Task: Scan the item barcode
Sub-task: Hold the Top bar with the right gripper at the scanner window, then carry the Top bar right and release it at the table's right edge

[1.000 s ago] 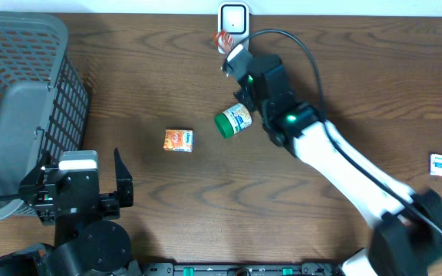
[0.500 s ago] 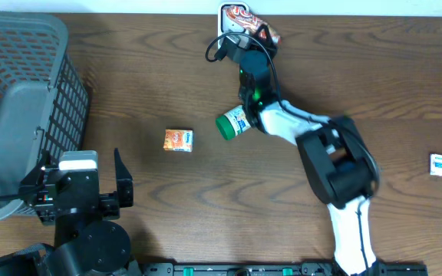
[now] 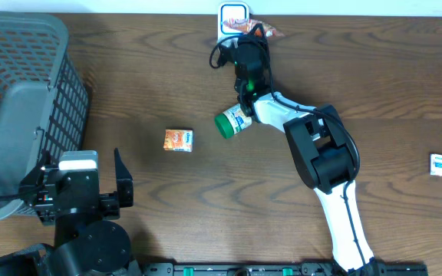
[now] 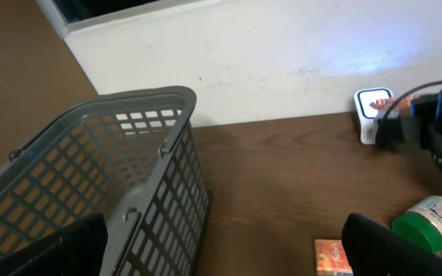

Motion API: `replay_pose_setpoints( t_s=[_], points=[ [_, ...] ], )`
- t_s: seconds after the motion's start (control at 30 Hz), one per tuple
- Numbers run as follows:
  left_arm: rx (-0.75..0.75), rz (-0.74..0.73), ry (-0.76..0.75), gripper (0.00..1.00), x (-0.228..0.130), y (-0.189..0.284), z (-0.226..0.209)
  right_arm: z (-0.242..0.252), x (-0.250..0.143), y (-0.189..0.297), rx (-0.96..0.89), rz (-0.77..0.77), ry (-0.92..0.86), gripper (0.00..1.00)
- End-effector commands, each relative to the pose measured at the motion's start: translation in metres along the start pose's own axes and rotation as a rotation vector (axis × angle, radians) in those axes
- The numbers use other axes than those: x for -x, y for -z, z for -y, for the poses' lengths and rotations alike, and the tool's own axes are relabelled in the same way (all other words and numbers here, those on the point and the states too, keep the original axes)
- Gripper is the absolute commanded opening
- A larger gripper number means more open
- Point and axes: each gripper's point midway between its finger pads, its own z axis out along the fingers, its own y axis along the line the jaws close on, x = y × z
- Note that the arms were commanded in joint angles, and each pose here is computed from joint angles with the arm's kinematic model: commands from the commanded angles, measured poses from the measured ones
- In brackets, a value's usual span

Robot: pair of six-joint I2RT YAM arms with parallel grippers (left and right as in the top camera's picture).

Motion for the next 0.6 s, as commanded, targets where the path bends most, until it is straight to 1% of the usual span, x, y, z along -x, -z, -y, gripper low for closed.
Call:
replay_pose_setpoints(
  t_s=[0.0,0.1,0.13,0.23,0.33,0.4,0.5,0.57],
  points=[
    [0.008,0.002,0.008,0.98,0.000,0.000,-0.002,0.000,-0.001,-0.005,0.016,0.030,0.043,0.01],
    [0.008,0.002,0.008,0.98,0.000,0.000,-0.002,0.008,-0.001,-0.005,-0.014,0.029,-0.022,0.01],
    [0.008,0.002,0.008,0.98,0.000,0.000,-0.002,0.020,-0.002,-0.004,-0.058,0.022,-0.078,0.01],
    [0.008,0.002,0.008,0.98,0.000,0.000,-0.002,0.042,-0.006,0.000,-0.129,0.008,-0.112,0.01],
    [0.008,0.002,0.008,0.98,0.000,0.000,-0.002,0.058,-0.020,0.004,-0.141,-0.039,-0.134,0.01],
    [0.008,0.002,0.008,0.98,0.000,0.000,-0.002,0.075,-0.033,0.010,-0.150,-0.087,-0.187,0.01],
    [0.008,0.002,0.008,0.98,0.000,0.000,-0.002,0.091,-0.059,0.021,-0.106,-0.174,-0.300,0.01],
    [0.008,0.002,0.008,0.98,0.000,0.000,-0.002,0.083,-0.077,0.032,0.013,-0.227,-0.304,0.01]
  ],
)
